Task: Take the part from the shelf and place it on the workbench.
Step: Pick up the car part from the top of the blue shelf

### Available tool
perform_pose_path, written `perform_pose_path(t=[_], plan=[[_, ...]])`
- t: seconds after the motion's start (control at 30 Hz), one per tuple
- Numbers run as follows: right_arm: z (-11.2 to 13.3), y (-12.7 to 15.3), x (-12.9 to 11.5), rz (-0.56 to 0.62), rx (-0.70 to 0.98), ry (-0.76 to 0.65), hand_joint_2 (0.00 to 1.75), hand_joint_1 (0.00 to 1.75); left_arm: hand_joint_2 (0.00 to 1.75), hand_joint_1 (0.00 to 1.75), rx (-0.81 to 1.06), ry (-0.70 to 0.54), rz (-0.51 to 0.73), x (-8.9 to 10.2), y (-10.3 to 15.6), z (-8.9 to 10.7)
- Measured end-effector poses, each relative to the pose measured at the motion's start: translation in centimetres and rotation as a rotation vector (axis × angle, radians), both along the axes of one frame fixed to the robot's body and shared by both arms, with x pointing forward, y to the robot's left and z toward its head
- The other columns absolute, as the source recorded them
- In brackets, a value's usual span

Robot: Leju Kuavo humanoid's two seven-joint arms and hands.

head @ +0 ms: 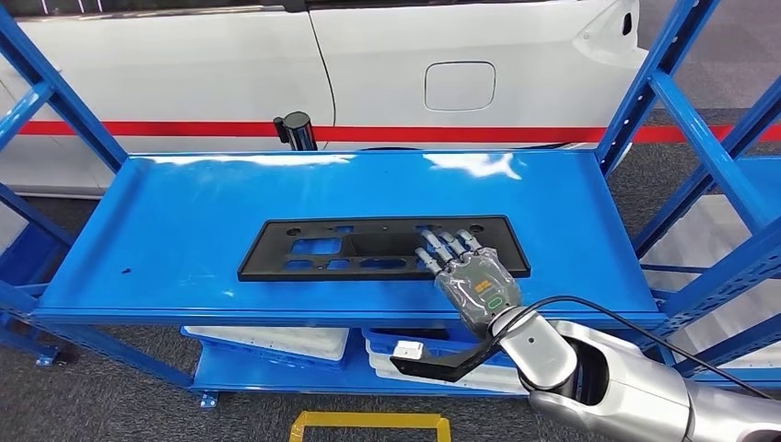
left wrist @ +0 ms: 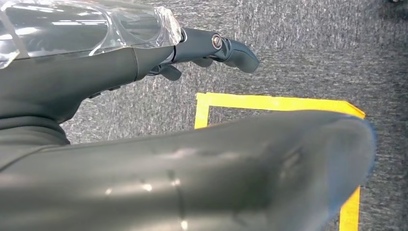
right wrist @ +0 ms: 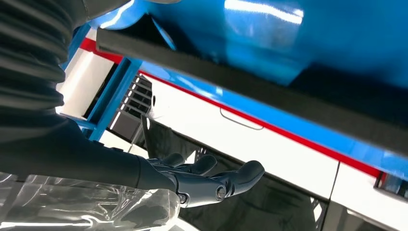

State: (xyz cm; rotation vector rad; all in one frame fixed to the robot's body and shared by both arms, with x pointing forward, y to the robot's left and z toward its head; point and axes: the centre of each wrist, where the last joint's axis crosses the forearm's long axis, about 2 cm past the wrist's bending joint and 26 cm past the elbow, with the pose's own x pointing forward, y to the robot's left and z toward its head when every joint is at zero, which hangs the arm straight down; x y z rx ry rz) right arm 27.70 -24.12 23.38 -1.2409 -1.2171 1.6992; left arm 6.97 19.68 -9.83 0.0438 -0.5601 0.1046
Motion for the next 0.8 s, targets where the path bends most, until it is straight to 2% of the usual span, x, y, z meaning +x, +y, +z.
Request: perform_pose_path(t=[0.53,0.8], plan=[[-2.1,-0.6,0.4,-0.027,-0.016,0.021,1.75,0.0,0.0,0.0,0.004,-0.003,-0.025,0.1,-0.2,0.1],[-2.3,-0.7,0.5,-0.033,-0.018,0.022,1.75,0.0,0.0,0.0,0.005,-0.004,-0.028,0.1,-0.2,0.1]])
